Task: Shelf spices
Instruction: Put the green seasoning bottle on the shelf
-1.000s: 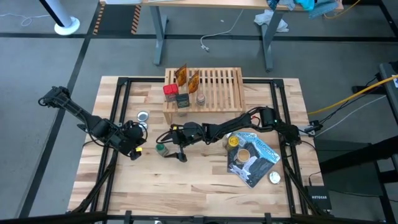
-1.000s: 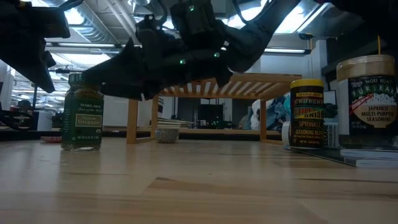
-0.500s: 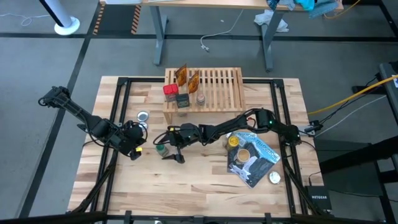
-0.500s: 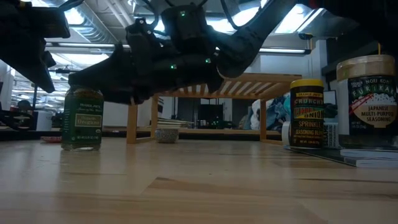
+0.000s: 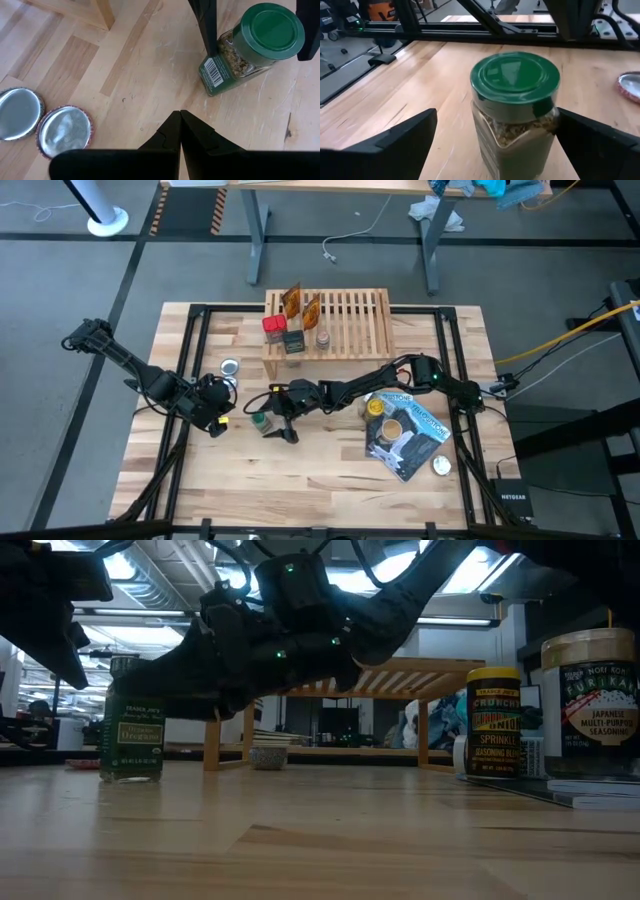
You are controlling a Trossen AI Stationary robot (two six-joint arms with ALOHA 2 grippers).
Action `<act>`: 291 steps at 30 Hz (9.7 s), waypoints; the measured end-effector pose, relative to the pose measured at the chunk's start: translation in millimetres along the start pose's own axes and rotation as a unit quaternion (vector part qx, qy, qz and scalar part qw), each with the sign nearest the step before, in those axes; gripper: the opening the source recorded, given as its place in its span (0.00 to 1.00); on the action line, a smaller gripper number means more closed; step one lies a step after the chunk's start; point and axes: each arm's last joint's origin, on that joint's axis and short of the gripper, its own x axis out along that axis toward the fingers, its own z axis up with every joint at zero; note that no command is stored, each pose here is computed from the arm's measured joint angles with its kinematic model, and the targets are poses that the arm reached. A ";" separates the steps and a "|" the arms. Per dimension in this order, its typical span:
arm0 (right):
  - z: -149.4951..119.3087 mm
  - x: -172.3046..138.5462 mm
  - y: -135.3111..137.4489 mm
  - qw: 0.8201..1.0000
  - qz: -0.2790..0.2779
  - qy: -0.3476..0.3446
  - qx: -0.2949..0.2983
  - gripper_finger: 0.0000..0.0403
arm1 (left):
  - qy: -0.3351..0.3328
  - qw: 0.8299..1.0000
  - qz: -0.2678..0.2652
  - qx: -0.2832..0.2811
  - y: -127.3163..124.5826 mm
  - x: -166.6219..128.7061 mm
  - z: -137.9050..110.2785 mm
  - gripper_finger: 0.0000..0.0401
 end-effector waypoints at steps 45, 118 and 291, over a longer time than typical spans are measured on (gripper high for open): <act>-2.9 4.9 12.6 0.998 -0.051 0.013 0.034 0.54 | 0.000 1.000 0.000 0.000 0.0 0.0 0.0 0.00; 71.7 -42.6 35.2 0.989 -0.117 0.071 -0.063 0.52 | 0.000 1.000 0.000 0.000 0.0 -0.2 0.2 0.00; 79.2 -316.1 -73.2 0.942 -0.328 -0.061 -0.020 0.66 | 0.000 1.000 0.000 0.000 0.0 0.0 0.0 0.00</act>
